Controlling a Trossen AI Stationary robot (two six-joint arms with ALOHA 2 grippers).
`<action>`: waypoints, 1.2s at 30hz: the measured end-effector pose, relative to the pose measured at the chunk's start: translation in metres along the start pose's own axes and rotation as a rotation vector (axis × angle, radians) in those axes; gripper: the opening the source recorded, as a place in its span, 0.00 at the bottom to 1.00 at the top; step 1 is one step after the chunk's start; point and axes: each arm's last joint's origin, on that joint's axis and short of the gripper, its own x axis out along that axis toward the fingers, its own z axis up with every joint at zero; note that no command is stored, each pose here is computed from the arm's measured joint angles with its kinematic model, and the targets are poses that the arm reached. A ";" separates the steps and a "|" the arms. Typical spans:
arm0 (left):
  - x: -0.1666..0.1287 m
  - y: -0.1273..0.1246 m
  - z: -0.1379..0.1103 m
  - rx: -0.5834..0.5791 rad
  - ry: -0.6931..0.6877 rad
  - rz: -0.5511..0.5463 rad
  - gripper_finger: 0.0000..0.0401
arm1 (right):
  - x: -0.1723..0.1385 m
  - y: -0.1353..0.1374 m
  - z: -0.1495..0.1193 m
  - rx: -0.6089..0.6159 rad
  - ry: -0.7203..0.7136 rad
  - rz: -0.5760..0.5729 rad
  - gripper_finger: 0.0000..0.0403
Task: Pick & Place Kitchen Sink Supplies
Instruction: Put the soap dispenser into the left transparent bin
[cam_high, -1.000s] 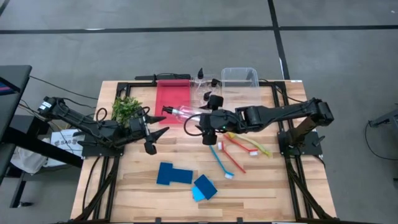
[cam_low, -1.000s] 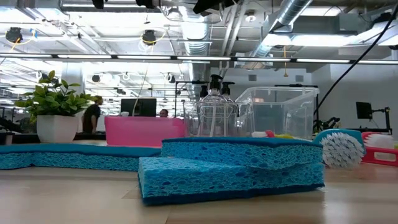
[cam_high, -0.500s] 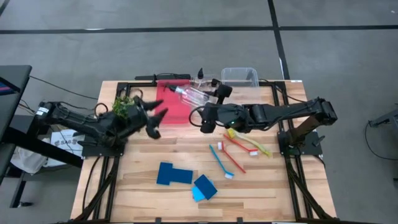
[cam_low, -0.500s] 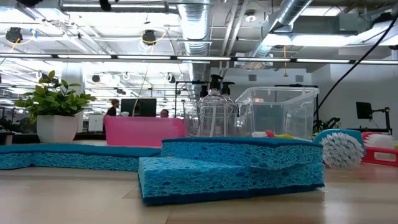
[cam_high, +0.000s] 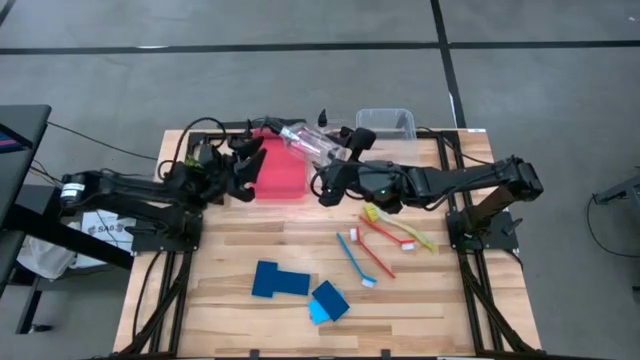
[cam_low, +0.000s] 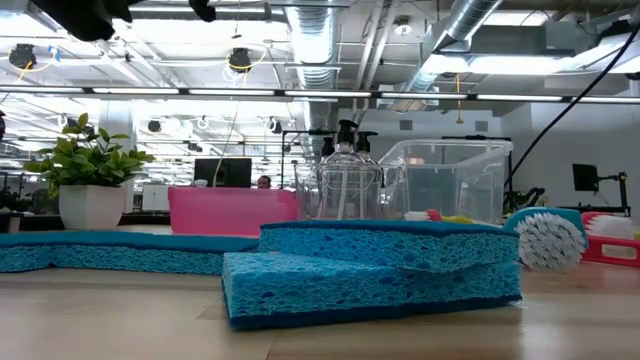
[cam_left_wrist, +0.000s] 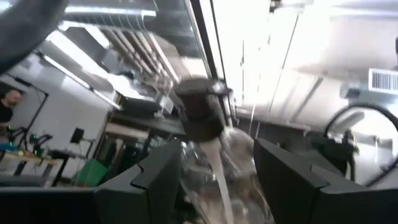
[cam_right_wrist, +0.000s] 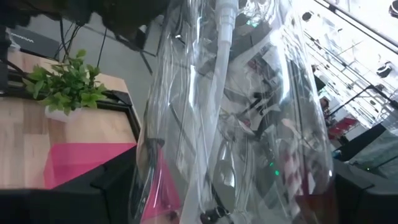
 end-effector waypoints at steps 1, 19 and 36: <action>0.001 0.002 0.000 0.000 -0.020 0.004 0.51 | 0.000 0.000 0.000 -0.001 0.000 0.001 0.80; 0.040 0.000 -0.018 -0.067 -0.065 -0.030 0.50 | 0.000 0.000 0.000 -0.001 0.001 0.000 0.80; 0.061 -0.006 -0.019 -0.064 -0.096 -0.042 0.50 | 0.000 0.002 -0.003 -0.015 0.017 0.020 0.80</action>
